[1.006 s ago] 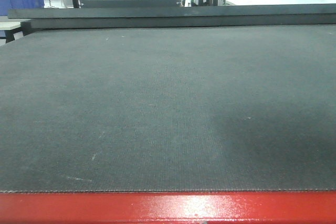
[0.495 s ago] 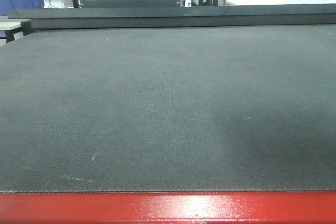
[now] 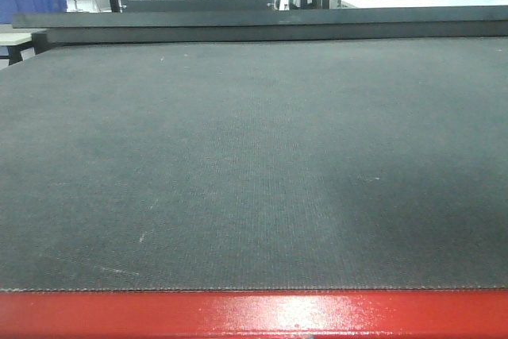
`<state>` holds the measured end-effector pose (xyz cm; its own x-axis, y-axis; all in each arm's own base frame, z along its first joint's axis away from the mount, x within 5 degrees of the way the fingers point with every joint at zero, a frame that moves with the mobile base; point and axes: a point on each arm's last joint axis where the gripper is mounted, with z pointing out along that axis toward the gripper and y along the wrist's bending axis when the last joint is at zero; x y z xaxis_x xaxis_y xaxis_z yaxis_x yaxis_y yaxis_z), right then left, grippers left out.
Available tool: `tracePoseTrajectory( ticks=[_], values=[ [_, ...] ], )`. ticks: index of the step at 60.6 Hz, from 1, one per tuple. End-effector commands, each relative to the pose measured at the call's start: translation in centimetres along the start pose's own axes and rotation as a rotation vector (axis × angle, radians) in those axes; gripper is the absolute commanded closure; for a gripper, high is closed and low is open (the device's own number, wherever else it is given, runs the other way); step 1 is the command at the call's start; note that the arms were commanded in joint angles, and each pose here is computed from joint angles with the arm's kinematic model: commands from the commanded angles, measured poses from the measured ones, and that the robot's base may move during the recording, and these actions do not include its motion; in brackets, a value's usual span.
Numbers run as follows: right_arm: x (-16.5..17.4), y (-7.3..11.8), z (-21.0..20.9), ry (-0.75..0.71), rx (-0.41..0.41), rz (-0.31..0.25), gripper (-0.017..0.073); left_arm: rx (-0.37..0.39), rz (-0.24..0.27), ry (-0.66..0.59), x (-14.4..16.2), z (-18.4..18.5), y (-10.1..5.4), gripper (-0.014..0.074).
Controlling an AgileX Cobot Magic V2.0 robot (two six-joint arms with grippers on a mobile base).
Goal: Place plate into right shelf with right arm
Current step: 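Hold the plate raised in the right gripper and turn the base away, then drive the base across the room toward the shelf of blue bins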
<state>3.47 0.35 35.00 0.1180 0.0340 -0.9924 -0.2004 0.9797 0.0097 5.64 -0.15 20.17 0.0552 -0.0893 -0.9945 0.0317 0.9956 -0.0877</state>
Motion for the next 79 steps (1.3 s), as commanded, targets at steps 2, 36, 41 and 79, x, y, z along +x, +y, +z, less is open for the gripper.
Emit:
tracePoseTrajectory(
  ticks=[2, 36, 41, 79],
  values=[
    [-1.82, 0.12, -0.16, -0.121, -0.011, -0.016, 0.0505, 0.014, -0.006, -0.098, -0.87, -0.12, -0.1, 0.064],
    [-1.82, 0.12, -0.16, -0.121, -0.011, -0.016, 0.0505, 0.014, -0.006, -0.098, -0.87, -0.12, -0.1, 0.064],
    [-1.82, 0.12, -0.16, -0.121, -0.011, -0.016, 0.0505, 0.014, -0.006, -0.098, -0.87, -0.12, -0.1, 0.064],
    [-1.83, 0.12, -0.16, -0.122, -0.011, -0.016, 0.0505, 0.016, -0.006, -0.098, -0.87, -0.12, -0.12, 0.064]
  ],
)
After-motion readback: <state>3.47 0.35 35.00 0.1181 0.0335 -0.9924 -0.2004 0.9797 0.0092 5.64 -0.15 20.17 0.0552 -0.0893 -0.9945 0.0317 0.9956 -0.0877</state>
